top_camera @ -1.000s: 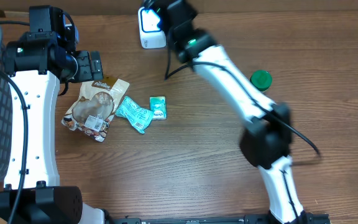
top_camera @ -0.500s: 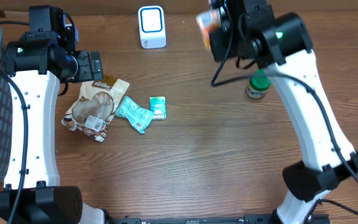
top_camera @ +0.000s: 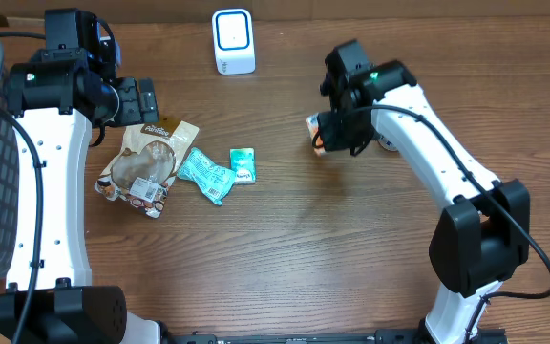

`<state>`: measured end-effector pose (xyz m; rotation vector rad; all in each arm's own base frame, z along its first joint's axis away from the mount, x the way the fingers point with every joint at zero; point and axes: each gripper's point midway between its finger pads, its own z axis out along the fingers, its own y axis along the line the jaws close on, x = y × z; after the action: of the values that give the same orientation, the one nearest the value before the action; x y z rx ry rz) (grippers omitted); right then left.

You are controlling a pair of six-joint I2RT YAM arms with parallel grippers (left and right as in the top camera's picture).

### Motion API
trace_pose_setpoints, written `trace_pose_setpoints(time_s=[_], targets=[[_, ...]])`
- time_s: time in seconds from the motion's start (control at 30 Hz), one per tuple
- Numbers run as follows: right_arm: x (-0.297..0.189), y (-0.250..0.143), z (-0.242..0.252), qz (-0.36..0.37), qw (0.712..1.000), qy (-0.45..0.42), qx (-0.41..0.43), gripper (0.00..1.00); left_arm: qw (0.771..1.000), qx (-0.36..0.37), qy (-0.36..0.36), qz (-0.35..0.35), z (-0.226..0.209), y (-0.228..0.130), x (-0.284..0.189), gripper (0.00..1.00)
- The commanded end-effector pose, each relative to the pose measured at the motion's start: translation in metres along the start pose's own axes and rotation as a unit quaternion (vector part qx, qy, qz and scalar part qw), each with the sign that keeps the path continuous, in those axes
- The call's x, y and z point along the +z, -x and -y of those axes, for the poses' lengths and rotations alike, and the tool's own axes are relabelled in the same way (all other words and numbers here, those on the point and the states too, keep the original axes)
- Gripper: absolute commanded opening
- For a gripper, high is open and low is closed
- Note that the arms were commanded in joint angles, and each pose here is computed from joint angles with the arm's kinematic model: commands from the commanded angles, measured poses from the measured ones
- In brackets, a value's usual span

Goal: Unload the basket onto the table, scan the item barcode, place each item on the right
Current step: 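Carry the orange box right and set it beside the jar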

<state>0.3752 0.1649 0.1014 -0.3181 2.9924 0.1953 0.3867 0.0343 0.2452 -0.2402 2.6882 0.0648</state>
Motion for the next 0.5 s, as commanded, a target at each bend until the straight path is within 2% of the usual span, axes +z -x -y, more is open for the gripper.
trace_pose_setpoints(time_s=[0.0, 0.27, 0.3, 0.37, 0.43, 0.47], targets=[[0.012, -0.005, 0.018, -0.002, 1.0, -0.012, 0.02, 0.04, 1.0, -0.006, -0.003, 0.012, 0.0, 0.004, -0.008, 1.0], [0.039, -0.013, 0.064, -0.003, 0.997, -0.037, 0.064, 0.04, 1.0, -0.006, -0.003, 0.012, 0.0, 0.004, -0.008, 1.0], [0.04, -0.014, 0.067, -0.003, 0.997, -0.037, 0.068, 0.08, 1.0, -0.006, -0.003, 0.013, 0.0, 0.004, -0.008, 1.0], [0.04, -0.013, 0.071, -0.002, 0.997, -0.038, 0.067, 0.33, 1.0, -0.006, -0.003, 0.012, 0.0, 0.004, -0.008, 1.0], [0.04, -0.012, 0.07, 0.0, 0.998, -0.035, 0.056, 0.42, 1.0, -0.006, -0.003, 0.012, 0.0, 0.004, -0.008, 0.99], [0.04, -0.012, 0.07, 0.0, 0.998, -0.036, 0.055, 0.52, 1.0, -0.006, -0.003, 0.012, 0.0, 0.004, -0.008, 1.0]])
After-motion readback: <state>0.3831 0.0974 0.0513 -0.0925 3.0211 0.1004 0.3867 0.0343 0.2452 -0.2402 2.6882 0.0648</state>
